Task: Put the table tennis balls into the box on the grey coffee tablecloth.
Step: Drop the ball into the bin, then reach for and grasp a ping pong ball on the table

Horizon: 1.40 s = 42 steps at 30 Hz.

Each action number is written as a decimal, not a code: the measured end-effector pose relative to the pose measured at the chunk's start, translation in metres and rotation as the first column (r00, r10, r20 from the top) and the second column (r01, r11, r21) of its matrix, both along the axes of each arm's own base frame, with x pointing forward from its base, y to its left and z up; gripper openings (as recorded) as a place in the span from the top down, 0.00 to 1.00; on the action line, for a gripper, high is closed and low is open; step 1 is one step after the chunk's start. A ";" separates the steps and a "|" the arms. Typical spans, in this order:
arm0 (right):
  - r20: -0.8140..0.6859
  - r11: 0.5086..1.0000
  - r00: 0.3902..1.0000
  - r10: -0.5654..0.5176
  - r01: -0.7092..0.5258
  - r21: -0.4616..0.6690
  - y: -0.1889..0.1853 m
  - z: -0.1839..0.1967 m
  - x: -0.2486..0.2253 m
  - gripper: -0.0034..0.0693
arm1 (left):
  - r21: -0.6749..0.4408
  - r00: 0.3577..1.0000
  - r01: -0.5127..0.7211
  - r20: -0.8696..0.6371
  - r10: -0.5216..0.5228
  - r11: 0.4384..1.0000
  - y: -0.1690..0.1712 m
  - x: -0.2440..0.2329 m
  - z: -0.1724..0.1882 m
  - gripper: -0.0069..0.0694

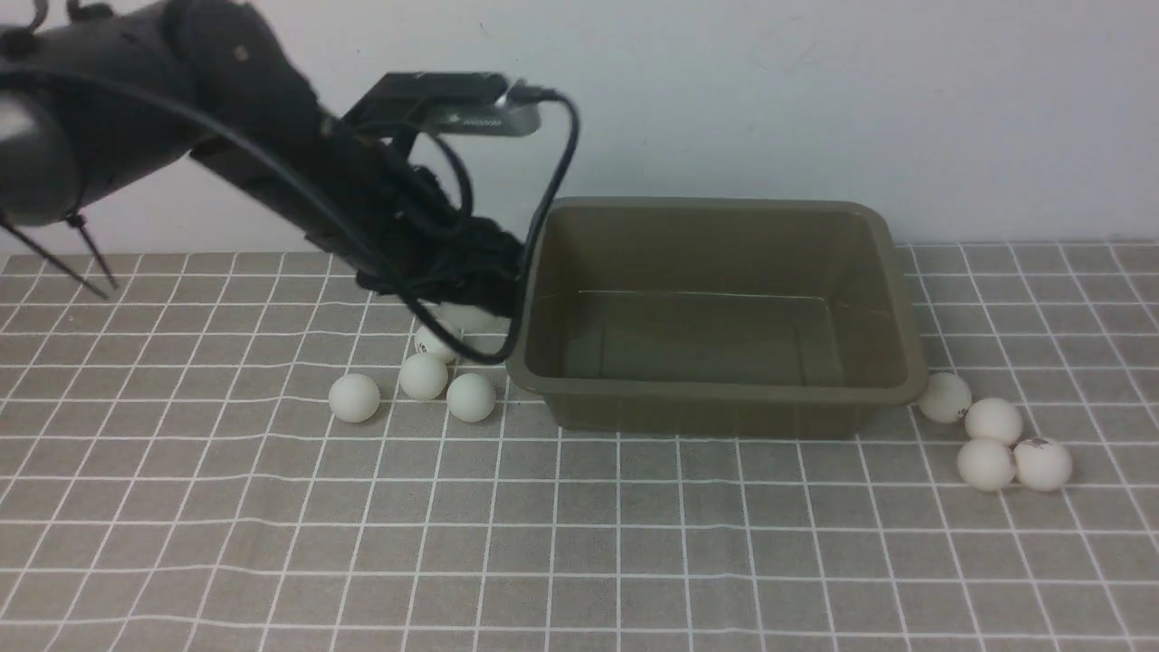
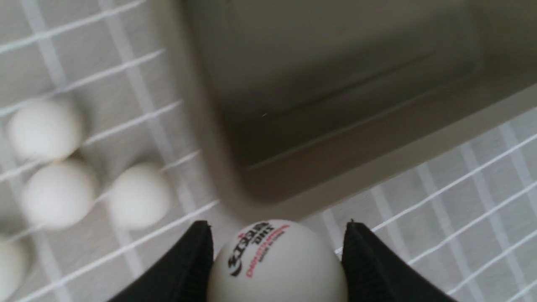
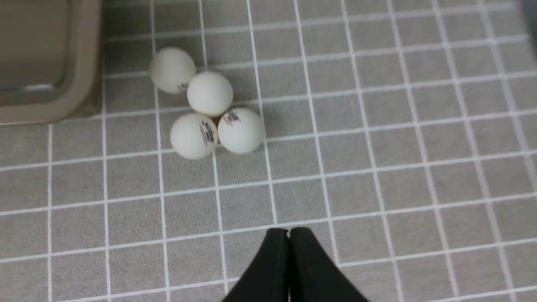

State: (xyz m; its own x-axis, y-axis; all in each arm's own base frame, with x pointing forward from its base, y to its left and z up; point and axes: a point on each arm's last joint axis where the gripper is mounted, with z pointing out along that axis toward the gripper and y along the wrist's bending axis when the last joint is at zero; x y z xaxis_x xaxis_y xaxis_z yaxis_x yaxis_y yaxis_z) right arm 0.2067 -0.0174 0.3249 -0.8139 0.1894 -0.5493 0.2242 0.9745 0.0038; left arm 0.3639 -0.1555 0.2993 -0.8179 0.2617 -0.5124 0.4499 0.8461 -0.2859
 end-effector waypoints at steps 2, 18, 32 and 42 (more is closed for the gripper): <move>-0.047 0.999 0.999 -0.013 0.015 0.049 -0.006 -0.011 0.018 0.97 | -0.001 1.000 0.027 -0.009 -0.027 1.000 -0.017 0.009 -0.002 0.46; -0.200 0.973 0.980 0.006 0.040 0.227 -0.032 -0.106 0.106 0.47 | 0.145 0.994 0.058 -0.095 -0.045 0.988 -0.070 0.073 -0.081 0.23; -0.274 0.957 0.962 0.015 0.066 0.284 -0.035 -0.158 0.139 0.22 | 0.232 1.000 -0.013 0.025 0.008 0.973 -0.036 0.071 -0.008 0.74; -0.303 0.955 0.953 0.006 0.084 0.285 -0.036 -0.179 0.144 0.46 | 0.217 0.973 -0.226 0.085 0.212 0.950 0.070 0.054 0.064 0.92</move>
State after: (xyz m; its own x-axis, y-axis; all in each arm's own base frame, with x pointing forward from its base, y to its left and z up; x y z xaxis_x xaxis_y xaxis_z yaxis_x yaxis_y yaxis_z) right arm 0.3509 -0.0536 0.1459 -0.9196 0.3387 -0.1990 0.2968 0.9309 0.2129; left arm 0.4174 -0.0858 0.3635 -0.8376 0.1930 -0.5111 0.2565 0.9649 -0.0560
